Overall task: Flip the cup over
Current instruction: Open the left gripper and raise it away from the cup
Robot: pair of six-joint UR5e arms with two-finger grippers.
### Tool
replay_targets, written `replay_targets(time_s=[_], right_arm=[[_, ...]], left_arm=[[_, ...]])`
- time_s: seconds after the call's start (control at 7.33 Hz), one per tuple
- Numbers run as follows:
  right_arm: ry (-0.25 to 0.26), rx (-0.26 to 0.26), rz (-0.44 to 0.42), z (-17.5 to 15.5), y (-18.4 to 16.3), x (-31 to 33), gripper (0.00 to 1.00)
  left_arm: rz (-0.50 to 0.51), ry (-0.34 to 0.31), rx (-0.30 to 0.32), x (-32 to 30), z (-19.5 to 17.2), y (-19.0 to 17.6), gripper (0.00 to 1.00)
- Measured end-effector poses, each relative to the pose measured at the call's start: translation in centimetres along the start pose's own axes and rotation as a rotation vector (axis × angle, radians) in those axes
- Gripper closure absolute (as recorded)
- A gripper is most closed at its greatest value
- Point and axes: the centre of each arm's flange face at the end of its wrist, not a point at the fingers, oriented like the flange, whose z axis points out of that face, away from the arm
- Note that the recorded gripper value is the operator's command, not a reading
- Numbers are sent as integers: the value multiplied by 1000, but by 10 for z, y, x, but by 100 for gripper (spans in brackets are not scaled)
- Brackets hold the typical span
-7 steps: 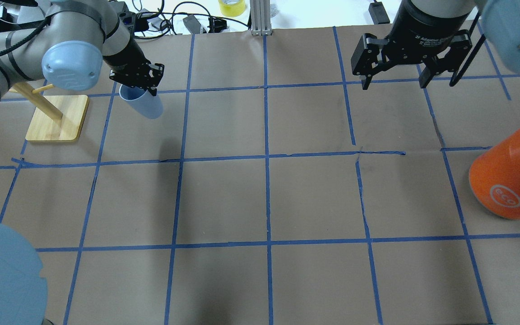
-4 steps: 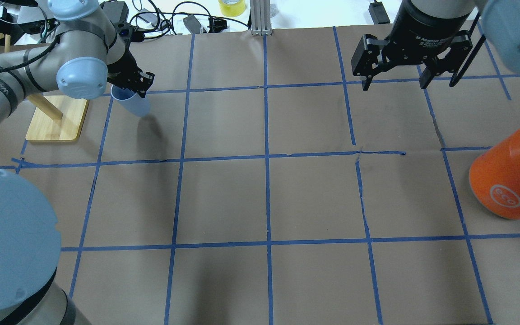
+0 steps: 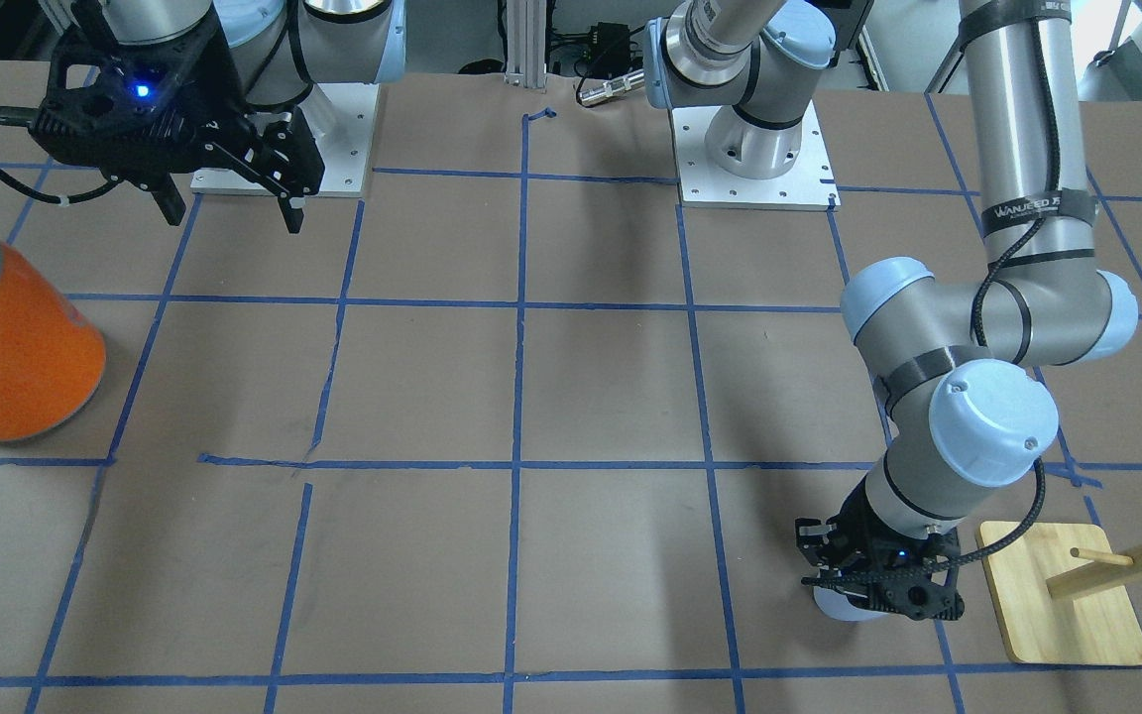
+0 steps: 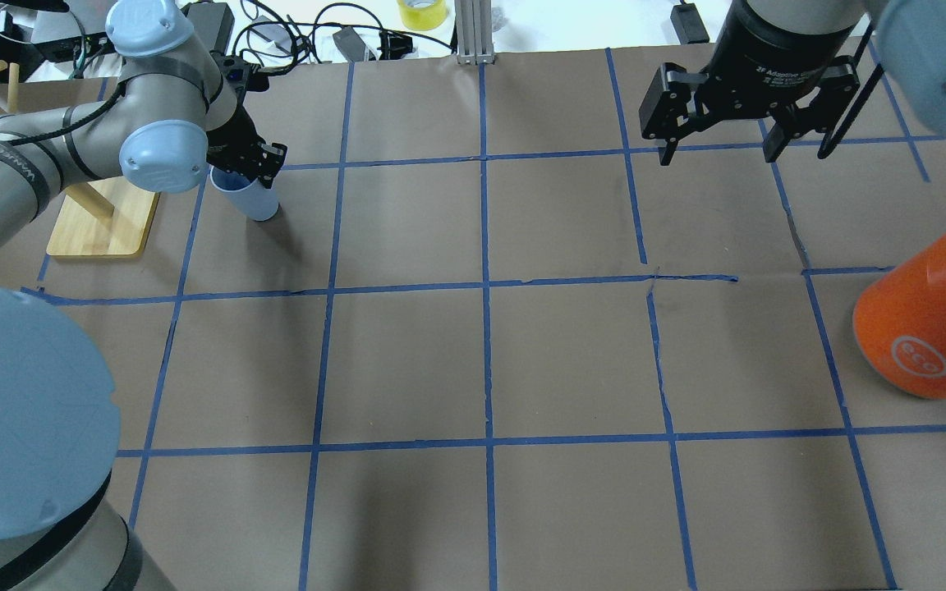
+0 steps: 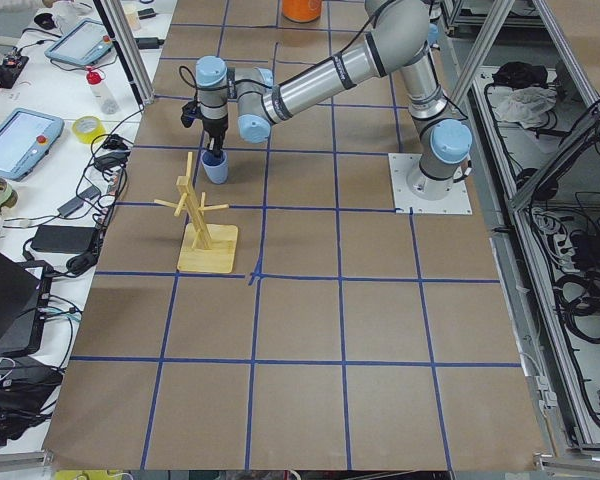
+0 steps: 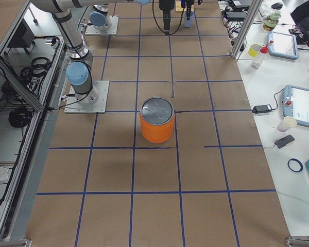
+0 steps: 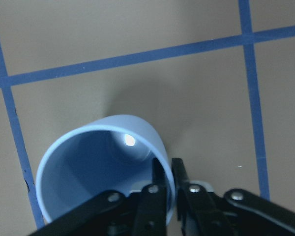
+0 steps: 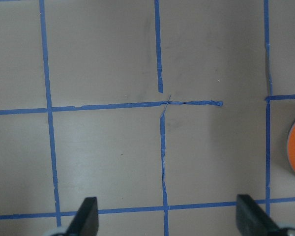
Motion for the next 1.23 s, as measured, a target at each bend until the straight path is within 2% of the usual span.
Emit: replay_targets(time_s=[0.27,0.55,0.95,1.09,1.23], right_arm=[[1,0,0,0,0,0,0],[1,-1,0,0,0,0,0],[2,-2,0,0,0,0,0],[2,-2,0,0,0,0,0],[1,-2,0,0,0,0,0]], left_arm=[[1,-10,-47,8,-45,12,0],[17,-26,-69,32,-115,37,0],[82,-30,6,107,-230,91,0],[87,-33,26,113,-260,111,0],[85,-35,33,113,-277,125,0]])
